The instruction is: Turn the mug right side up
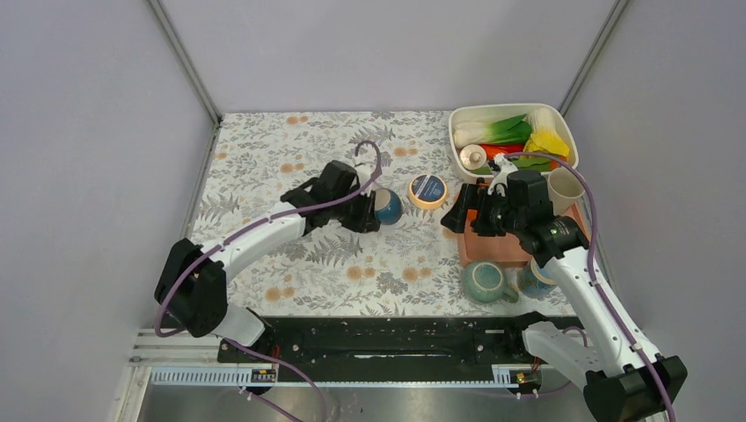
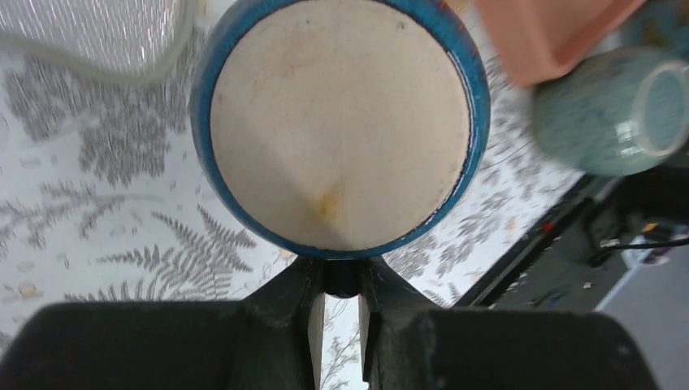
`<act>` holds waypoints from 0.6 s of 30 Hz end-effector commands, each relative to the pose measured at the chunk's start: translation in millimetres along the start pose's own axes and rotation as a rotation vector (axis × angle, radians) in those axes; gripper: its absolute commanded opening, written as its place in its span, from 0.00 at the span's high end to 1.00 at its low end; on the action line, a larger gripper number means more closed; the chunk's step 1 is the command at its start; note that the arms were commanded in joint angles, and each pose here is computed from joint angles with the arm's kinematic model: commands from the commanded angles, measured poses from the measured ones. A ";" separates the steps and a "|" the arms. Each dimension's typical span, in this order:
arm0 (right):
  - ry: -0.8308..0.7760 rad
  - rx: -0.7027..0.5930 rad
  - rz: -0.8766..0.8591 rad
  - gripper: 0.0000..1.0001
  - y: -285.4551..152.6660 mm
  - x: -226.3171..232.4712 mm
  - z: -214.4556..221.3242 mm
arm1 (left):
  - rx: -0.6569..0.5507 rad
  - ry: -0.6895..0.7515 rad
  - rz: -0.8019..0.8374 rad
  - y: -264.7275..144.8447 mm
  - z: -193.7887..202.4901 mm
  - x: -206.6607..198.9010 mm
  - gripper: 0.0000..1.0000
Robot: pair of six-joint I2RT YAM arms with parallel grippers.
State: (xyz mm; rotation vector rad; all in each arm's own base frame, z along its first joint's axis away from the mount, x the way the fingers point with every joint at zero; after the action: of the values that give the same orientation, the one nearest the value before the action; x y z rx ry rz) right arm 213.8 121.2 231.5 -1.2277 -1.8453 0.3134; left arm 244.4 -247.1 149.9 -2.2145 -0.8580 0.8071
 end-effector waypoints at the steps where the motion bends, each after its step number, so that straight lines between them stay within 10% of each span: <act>1: 0.038 -0.122 -0.276 0.01 -5.4 52.9 -20.9 | -0.286 0.085 0.210 -57.3 -91.2 -45.3 1.00; 18: 0.149 -0.331 -0.804 0.01 -45.3 134.9 -62.5 | -0.332 0.134 0.536 -124.2 -126.4 -119.3 1.00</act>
State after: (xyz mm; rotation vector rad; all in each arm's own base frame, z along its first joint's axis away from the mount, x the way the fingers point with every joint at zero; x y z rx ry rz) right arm 223.7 183.7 330.3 -0.7840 -2.0608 -0.3978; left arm 244.2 -296.1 292.4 -2.6152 -0.5187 0.8924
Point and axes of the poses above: each gripper's point midway between its finger pads, its own y axis out along the fingers, its own x axis along the line the jaws close on, z = x × y, the point moved 4 cm from there along -y, back along the fingers, and after that the axes turned 5 degrees about y, right-handed, at the moved point
